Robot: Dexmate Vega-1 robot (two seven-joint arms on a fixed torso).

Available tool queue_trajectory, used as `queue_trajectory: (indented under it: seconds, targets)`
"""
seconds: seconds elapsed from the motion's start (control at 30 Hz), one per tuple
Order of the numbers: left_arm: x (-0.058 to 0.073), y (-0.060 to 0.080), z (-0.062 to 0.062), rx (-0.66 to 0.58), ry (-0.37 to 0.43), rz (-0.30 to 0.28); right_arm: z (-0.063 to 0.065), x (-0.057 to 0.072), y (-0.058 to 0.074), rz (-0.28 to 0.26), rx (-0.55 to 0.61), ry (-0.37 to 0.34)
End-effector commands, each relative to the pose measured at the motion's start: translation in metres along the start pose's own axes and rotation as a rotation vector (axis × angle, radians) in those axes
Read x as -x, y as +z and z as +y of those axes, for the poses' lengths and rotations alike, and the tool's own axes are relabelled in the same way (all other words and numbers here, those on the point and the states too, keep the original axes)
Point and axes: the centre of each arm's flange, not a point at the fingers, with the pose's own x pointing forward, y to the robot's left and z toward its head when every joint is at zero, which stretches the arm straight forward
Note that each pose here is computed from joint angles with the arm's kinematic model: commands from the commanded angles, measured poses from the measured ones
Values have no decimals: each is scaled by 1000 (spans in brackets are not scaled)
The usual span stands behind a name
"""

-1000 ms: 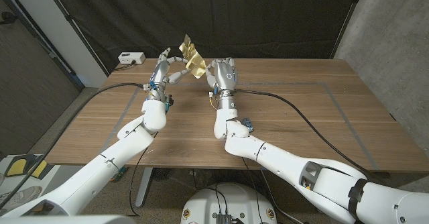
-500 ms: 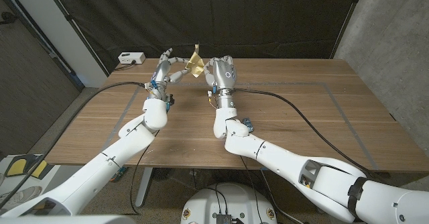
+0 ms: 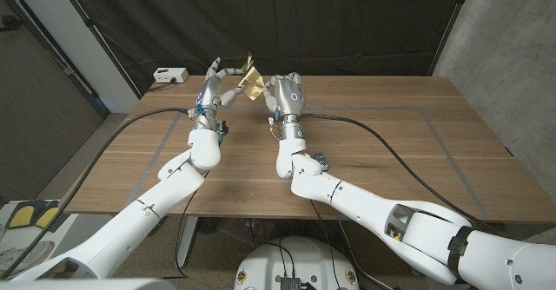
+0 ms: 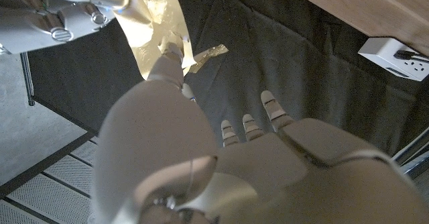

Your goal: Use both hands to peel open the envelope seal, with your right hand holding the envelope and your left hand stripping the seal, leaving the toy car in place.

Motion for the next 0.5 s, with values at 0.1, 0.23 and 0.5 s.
queue_trajectory:
  seconds: [0.1, 0.23, 0.5]
  targets:
    - [3, 2, 6, -11, 53, -12, 7, -5, 0, 2, -10, 10]
    - [2, 2, 6, -21, 39, -5, 7, -6, 0, 1, -20, 6]
    - [1, 0, 5, -69, 43, 15, 7, -8, -1, -10, -46, -7]
